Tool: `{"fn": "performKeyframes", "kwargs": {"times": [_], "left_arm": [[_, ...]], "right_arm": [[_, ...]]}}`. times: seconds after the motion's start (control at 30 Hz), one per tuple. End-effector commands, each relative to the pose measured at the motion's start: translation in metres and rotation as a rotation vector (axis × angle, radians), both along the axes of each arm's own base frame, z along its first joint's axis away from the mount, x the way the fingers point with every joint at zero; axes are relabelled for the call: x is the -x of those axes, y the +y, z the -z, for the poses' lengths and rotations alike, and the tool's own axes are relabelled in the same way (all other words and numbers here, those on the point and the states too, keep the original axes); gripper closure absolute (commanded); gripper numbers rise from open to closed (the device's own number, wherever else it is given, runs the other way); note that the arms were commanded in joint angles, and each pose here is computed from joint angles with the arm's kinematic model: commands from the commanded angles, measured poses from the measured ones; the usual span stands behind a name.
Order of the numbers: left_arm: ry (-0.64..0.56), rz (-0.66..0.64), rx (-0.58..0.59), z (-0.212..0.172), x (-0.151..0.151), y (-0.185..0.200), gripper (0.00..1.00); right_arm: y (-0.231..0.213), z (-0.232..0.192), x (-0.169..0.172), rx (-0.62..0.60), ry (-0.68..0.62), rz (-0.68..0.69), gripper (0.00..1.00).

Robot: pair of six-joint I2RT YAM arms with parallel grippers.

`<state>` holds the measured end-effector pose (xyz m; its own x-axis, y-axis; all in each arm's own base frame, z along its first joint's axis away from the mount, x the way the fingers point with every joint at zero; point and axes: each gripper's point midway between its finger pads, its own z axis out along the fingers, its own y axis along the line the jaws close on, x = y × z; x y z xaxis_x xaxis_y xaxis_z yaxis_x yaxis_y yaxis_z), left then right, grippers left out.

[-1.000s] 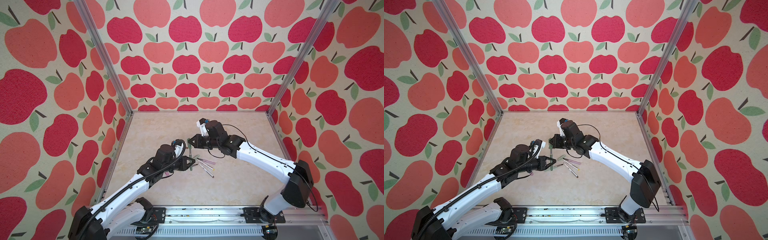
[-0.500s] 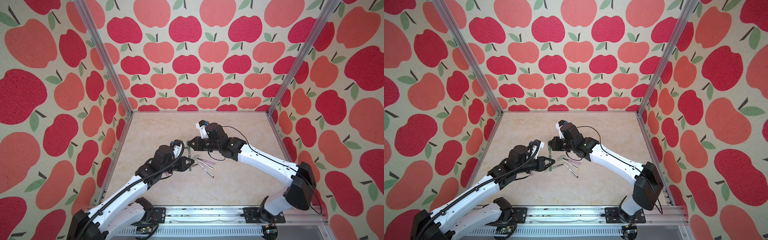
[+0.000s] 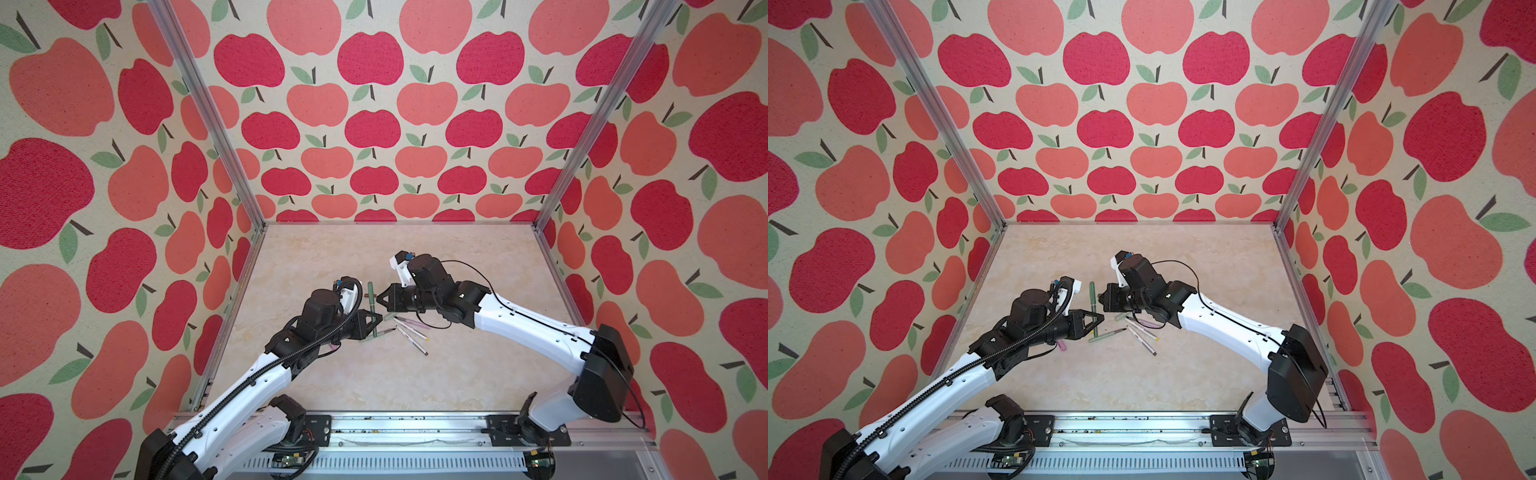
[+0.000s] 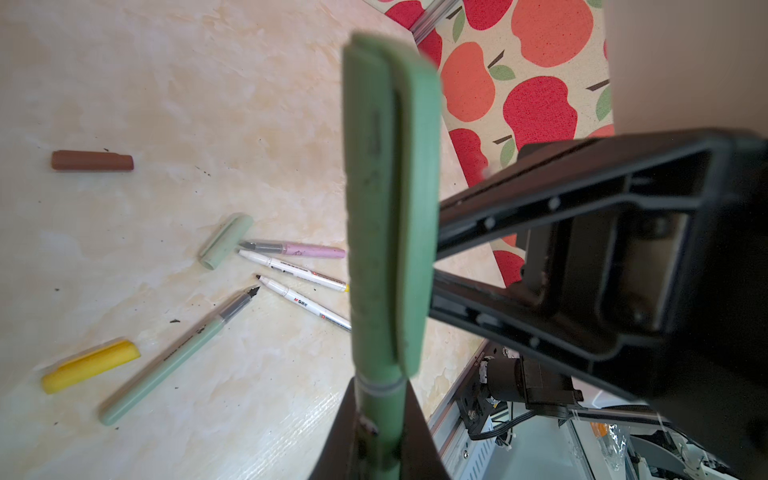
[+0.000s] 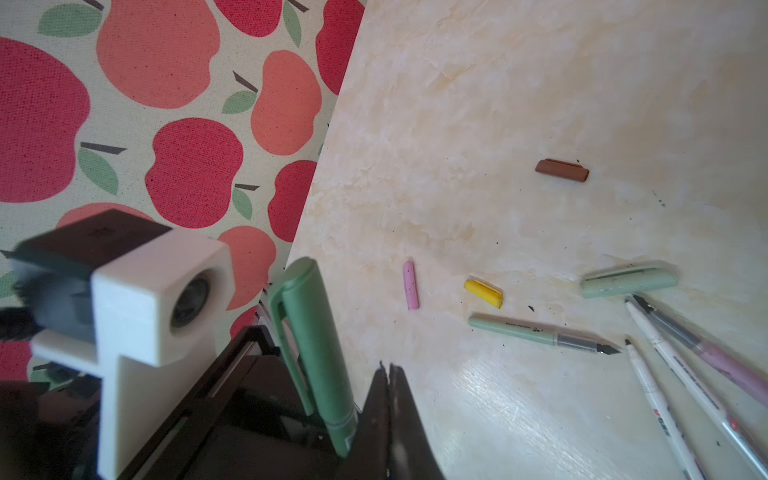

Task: Insert the pens into the pen caps
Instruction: 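Lower the green cap over the pen nib with the right gripper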

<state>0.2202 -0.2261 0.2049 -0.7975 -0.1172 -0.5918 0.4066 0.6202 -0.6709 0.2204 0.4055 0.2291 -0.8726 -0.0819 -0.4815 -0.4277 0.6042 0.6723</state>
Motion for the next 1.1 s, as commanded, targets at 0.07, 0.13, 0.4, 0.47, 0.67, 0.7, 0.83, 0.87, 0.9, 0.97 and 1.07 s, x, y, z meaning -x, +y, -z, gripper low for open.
{"fn": "performKeyframes", "kwargs": {"times": [0.07, 0.13, 0.4, 0.47, 0.67, 0.7, 0.83, 0.87, 0.9, 0.97, 1.07], "left_arm": [[-0.067, 0.08, -0.018, -0.017, 0.006, -0.003, 1.0], [-0.08, 0.126, -0.019, -0.02, 0.012, -0.005, 1.0], [-0.107, 0.267, -0.04, -0.032, 0.033, -0.009, 1.0], [-0.109, 0.274, -0.043, -0.032, 0.034, -0.008, 1.0], [-0.119, 0.309, -0.03, -0.042, 0.038, -0.012, 1.0], [-0.122, 0.299, -0.039, -0.042, 0.036, -0.011, 1.0], [-0.109, 0.183, -0.123, -0.033, 0.019, 0.002, 1.0], [-0.105, 0.162, -0.142, -0.031, 0.016, 0.005, 1.0], [-0.1, 0.148, -0.157, -0.028, 0.014, 0.007, 1.0], [-0.089, 0.128, -0.179, -0.024, 0.01, 0.009, 1.0], [-0.073, 0.103, -0.213, -0.018, 0.005, 0.012, 1.0]], "right_arm": [[-0.014, -0.016, 0.01, 0.018, -0.046, -0.02, 0.88], [-0.022, -0.027, 0.008, 0.022, -0.091, -0.027, 0.81], [-0.06, -0.07, 0.015, -0.045, -0.243, -0.1, 0.55], [-0.064, -0.078, 0.021, -0.073, -0.269, -0.133, 0.49], [-0.058, -0.089, 0.029, -0.11, -0.288, -0.211, 0.34], [-0.056, -0.09, 0.027, -0.114, -0.281, -0.206, 0.33], [-0.05, -0.088, 0.017, -0.094, -0.264, -0.15, 0.32], [-0.049, -0.085, 0.013, -0.071, -0.259, -0.132, 0.32], [-0.047, -0.083, 0.01, -0.051, -0.259, -0.117, 0.31], [-0.042, -0.082, 0.007, -0.028, -0.266, -0.103, 0.31], [-0.029, -0.083, 0.008, -0.02, -0.268, -0.106, 0.31]]}}
